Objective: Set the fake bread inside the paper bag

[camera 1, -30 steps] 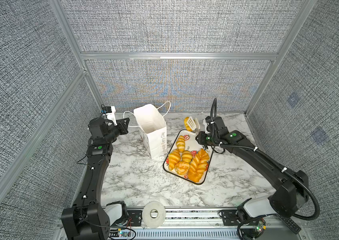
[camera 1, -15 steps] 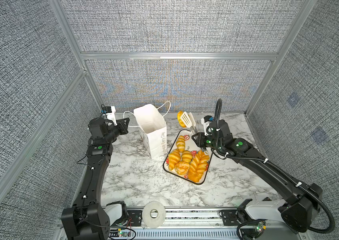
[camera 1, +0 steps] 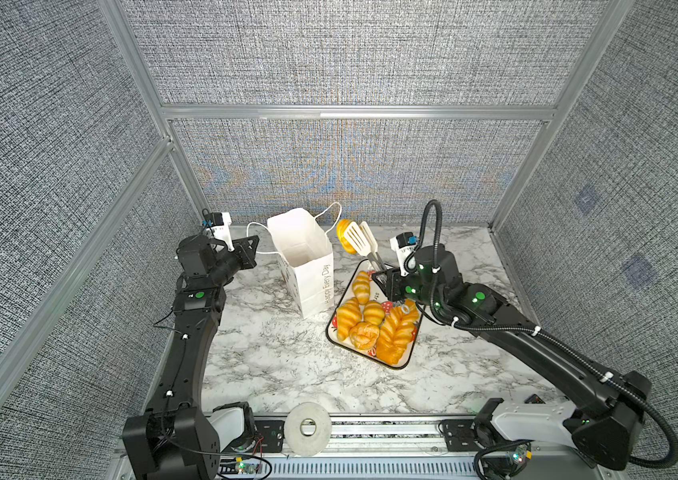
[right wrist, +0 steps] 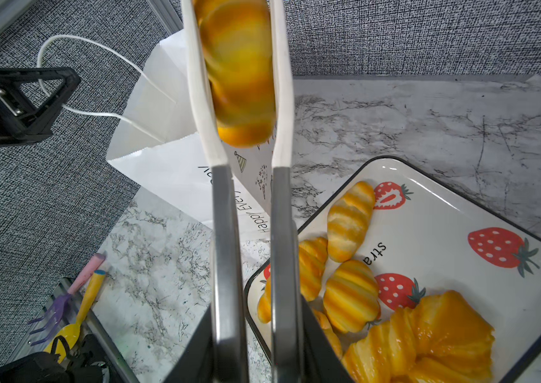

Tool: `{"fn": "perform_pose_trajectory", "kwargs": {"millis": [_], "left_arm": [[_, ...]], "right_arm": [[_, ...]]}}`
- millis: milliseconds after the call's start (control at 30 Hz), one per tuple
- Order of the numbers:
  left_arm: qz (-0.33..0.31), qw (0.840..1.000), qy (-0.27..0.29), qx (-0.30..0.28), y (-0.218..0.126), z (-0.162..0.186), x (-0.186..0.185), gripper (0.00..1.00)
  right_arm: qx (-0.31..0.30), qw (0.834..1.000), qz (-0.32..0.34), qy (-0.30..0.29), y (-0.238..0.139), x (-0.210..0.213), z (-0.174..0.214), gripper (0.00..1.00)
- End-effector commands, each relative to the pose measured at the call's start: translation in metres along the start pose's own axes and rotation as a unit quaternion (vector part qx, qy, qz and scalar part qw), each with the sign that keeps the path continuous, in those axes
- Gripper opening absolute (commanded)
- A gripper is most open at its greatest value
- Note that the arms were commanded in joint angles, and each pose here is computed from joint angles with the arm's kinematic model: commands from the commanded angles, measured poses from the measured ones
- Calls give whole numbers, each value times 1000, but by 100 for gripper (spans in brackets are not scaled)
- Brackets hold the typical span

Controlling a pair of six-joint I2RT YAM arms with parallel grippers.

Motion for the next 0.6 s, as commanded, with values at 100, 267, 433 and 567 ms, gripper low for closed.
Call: {"fn": "perform_pose_trajectory", "kwargs": {"millis": [100, 267, 433, 567], "left_arm": [[5, 1000, 3, -2, 0, -2, -1, 0], [6, 1000, 3, -3, 0, -2, -2, 0], [5, 1000, 3, -2, 0, -2, -1, 0], [6, 1000, 3, -2, 0, -2, -2, 0]], "right_arm": [[-37, 999, -20, -23, 0, 19, -19, 31], [-33, 998, -23, -40, 5, 30, -17, 31], [-36, 997, -28, -55, 9, 41, -16, 31], [-31, 997, -28, -61, 12, 46, -16, 31]]}}
Point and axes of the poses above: each gripper's point midway between its finger pads, its own y axis out along the fingers, its own x axis along the line the jaws close on, z = x × y, the point moved 2 cm from there along -y, back along the fingers
